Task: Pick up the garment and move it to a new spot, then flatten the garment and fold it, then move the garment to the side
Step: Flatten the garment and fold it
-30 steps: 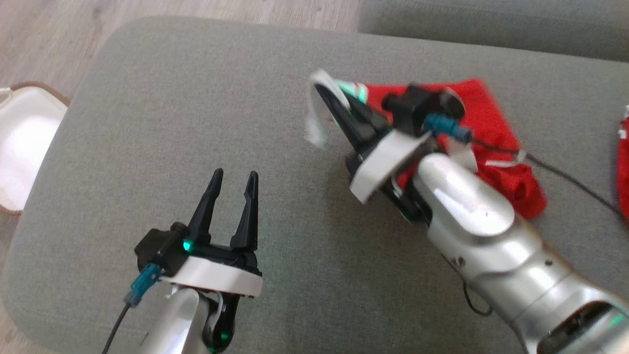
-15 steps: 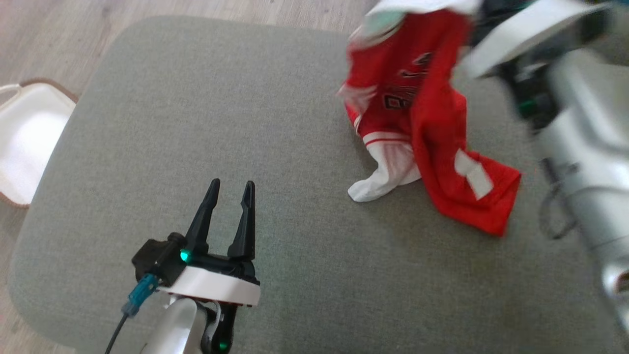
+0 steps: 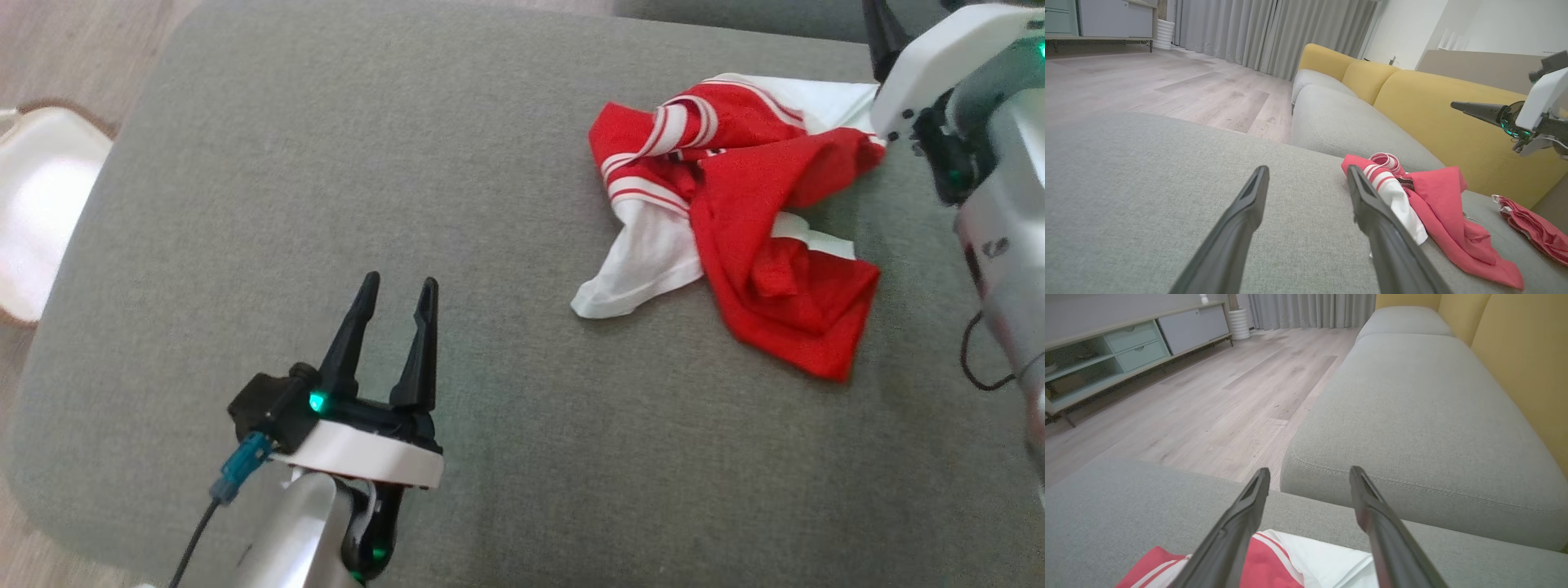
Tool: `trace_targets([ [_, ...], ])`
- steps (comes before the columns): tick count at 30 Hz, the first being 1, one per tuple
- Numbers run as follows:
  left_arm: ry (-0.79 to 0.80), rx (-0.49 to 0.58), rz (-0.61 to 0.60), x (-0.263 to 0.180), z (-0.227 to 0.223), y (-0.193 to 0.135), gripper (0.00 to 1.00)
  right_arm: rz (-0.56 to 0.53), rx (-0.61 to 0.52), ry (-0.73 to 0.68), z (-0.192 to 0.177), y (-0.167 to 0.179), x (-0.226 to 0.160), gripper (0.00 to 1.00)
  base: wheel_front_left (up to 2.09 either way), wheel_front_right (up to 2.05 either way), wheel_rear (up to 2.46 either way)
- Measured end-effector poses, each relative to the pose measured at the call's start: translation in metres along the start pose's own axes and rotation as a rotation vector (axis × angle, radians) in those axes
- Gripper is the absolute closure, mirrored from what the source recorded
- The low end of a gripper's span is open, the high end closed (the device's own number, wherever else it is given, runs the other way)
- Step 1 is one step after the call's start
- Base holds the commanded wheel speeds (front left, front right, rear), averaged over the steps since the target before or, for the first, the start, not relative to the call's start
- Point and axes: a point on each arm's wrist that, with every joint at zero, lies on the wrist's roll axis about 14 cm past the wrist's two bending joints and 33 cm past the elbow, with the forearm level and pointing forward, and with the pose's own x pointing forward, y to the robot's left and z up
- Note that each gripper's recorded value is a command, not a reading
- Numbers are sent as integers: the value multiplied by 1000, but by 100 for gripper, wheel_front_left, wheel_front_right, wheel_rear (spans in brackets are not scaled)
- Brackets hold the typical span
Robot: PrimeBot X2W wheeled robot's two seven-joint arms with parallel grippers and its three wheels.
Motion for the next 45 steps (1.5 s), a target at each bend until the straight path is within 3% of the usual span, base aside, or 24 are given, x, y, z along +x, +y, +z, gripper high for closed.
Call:
trace_targets([
  [10,-43,-2,-62,11,13,-20,0,41,-29,-289,51,15,-42,0,0,0,0],
  [20,-40,-5,-159,5,9,-54,0,6,77,-315,-16,28,-119,0,0,0,0],
  [30,-25,-4,-201,6,3,-69,0,-120,185,-215,-108,29,-189,0,0,0,0],
  [45,5,-1,-168,10,-7,-57,0,-108,205,-245,-104,35,-189,0,0,0,0],
])
